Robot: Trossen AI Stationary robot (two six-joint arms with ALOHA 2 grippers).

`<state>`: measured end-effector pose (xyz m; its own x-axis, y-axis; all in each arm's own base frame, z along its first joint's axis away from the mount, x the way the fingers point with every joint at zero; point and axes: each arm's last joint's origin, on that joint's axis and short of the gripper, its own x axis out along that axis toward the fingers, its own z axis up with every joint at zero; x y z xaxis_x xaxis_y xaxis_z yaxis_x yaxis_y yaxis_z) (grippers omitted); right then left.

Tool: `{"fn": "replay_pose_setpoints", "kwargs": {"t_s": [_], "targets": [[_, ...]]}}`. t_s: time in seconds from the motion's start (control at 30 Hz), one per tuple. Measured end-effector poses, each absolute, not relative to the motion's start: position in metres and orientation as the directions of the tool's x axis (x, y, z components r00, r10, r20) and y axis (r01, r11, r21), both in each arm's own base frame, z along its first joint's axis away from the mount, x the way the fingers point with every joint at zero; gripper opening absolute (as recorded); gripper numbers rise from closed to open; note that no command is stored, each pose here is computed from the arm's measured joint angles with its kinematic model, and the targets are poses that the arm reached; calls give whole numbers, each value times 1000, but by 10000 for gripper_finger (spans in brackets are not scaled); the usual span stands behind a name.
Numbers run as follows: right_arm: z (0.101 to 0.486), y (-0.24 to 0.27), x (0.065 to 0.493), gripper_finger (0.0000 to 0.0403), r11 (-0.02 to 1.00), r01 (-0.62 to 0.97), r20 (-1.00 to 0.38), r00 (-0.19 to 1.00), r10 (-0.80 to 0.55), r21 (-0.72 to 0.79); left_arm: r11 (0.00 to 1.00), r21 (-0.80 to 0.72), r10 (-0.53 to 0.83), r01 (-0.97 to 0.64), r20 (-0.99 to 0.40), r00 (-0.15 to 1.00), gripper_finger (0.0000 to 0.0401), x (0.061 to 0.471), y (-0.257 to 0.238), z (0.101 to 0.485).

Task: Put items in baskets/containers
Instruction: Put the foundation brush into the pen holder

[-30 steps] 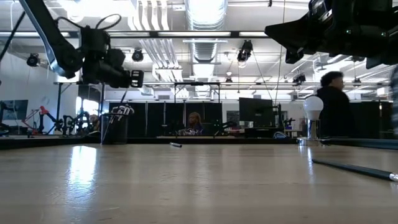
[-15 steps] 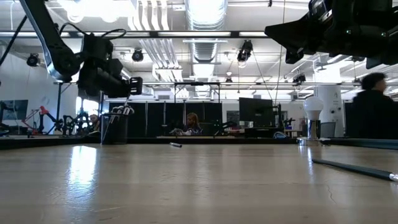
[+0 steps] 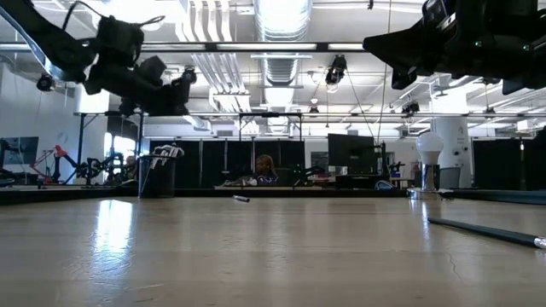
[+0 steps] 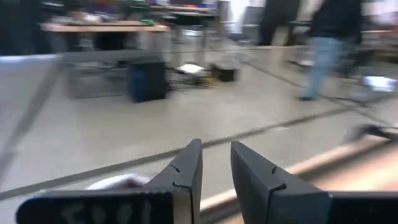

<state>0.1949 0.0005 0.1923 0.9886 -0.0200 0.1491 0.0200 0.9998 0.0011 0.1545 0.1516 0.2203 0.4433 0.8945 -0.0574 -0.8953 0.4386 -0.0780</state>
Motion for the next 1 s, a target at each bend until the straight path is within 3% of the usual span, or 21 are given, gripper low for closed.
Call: {"fn": "replay_pose_setpoints", "kwargs": {"t_s": [0.27, 0.47, 0.63, 1.0], "targets": [[193, 1, 203, 8, 999, 17, 63, 998, -20, 50, 749, -121, 647, -652, -78, 758, 44, 174, 103, 213], [191, 16, 220, 8, 998, -33, -295, 954, 47, 50, 879, -117, 456, -461, -68, 887, 6, 187, 59, 194], [192, 42, 218, 13, 991, -121, -559, 818, 136, 63, 939, -128, 320, -320, -15, 947, 2, 191, 29, 187], [171, 85, 235, 91, 921, -361, -756, 560, 338, 144, 962, -150, 219, -228, -75, 973, 2, 199, 8, 174]]}}
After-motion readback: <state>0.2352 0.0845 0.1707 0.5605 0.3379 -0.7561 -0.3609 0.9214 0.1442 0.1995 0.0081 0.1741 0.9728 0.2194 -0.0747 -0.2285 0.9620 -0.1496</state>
